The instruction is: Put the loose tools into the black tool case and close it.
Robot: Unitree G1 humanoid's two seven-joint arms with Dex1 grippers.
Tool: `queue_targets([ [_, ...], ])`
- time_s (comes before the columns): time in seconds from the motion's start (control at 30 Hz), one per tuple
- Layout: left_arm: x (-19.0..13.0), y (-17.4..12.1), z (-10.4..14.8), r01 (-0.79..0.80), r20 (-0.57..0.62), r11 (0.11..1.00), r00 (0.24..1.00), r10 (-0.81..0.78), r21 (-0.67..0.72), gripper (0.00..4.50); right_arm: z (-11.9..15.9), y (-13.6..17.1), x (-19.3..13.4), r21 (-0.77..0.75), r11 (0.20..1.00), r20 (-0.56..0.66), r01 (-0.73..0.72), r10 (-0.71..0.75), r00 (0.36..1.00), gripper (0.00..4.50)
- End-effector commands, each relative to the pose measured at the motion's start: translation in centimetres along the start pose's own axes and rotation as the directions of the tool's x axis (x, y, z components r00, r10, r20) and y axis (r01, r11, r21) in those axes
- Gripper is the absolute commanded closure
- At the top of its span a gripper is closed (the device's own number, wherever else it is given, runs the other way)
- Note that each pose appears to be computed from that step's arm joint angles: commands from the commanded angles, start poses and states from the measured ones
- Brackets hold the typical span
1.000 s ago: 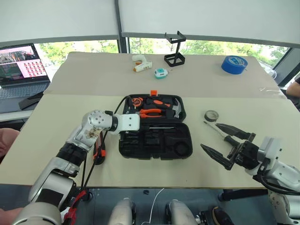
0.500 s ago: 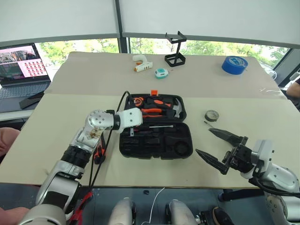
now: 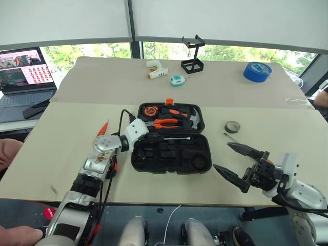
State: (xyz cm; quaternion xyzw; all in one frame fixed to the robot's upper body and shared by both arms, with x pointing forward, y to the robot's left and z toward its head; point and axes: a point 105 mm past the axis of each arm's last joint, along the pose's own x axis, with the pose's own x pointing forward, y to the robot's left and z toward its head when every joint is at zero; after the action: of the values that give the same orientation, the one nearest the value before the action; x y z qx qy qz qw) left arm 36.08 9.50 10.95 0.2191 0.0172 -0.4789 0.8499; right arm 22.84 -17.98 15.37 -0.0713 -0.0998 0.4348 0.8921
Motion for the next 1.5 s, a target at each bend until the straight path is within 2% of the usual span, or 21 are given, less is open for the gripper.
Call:
queue_targets([
  [0.03,0.9,-0.7,-0.5,0.014,-0.048,1.000,0.999,-0.015,-0.007,4.47,1.3,0.1,0.0,-0.031,1.000,0.028,-0.007,0.008,1.000,0.00],
  [0.3,1.1,-2.7,-2.2,0.157,-0.187,0.987,0.969,-0.160,-0.034,4.47,1.1,0.1,-0.1,-0.017,1.000,0.028,0.006,-0.006,1.000,0.00],
  [0.37,1.2,-2.7,-3.0,0.145,-0.249,0.984,0.954,-0.168,-0.107,4.47,1.0,0.1,0.0,-0.009,1.000,0.031,0.010,-0.010,0.999,0.00],
  [0.43,1.5,-2.5,-2.9,0.130,-0.250,0.986,0.956,-0.153,-0.107,4.47,0.9,0.2,0.1,0.004,1.000,0.034,0.012,-0.013,0.999,0.00],
  [0.63,0.6,-1.5,-1.1,0.066,-0.114,0.994,0.990,-0.077,-0.092,4.47,0.7,-0.5,-0.3,0.016,0.998,0.035,0.053,-0.054,0.998,0.00],
  [0.7,-1.0,-0.2,1.6,0.031,0.063,0.996,0.998,-0.025,-0.084,4.47,0.7,-1.6,-1.3,0.003,0.994,0.032,0.112,-0.112,0.993,0.00],
  [0.8,-4.8,0.6,5.0,0.047,0.285,0.997,0.958,-0.026,-0.068,4.47,0.4,-2.9,-3.8,-0.016,0.981,-0.003,0.192,-0.192,0.981,0.00],
  [0.93,-9.0,0.9,5.2,0.026,0.267,0.999,0.964,-0.017,-0.030,3.48,-0.3,-4.2,-7.8,-0.047,0.951,-0.078,0.306,-0.309,0.948,0.00],
  [1.03,-11.8,0.5,5.0,-0.004,0.216,0.999,0.976,0.011,-0.033,2.36,-1.0,-4.6,-11.0,-0.091,0.925,-0.149,0.369,-0.380,0.913,0.00],
  [1.1,-14.0,-1.0,4.5,0.018,0.185,0.997,0.983,-0.004,-0.072,1.63,-1.9,-4.6,-13.8,-0.117,0.904,-0.218,0.411,-0.428,0.877,0.00],
  [1.23,-18.5,-3.9,0.2,0.018,0.049,0.983,0.999,-0.009,-0.183,0.23,-4.3,-3.8,-18.1,-0.119,0.870,-0.344,0.479,-0.489,0.802,0.00],
  [1.27,-19.2,-4.3,-0.3,0.006,0.044,0.981,0.999,0.002,-0.194,0.11,-4.6,-3.8,-18.7,-0.118,0.861,-0.357,0.494,-0.501,0.789,0.00],
  [1.4,-20.6,-5.5,-1.7,-0.002,0.023,0.978,1.000,0.007,-0.208,0.11,-4.8,-4.2,-18.8,-0.114,0.861,-0.362,0.496,-0.501,0.786,0.00],
  [1.5,-19.4,-5.7,0.2,0.034,0.133,0.980,0.991,-0.008,-0.196,0.11,-4.4,-5.8,-16.8,-0.113,0.893,-0.356,0.436,-0.446,0.821,0.00],
])
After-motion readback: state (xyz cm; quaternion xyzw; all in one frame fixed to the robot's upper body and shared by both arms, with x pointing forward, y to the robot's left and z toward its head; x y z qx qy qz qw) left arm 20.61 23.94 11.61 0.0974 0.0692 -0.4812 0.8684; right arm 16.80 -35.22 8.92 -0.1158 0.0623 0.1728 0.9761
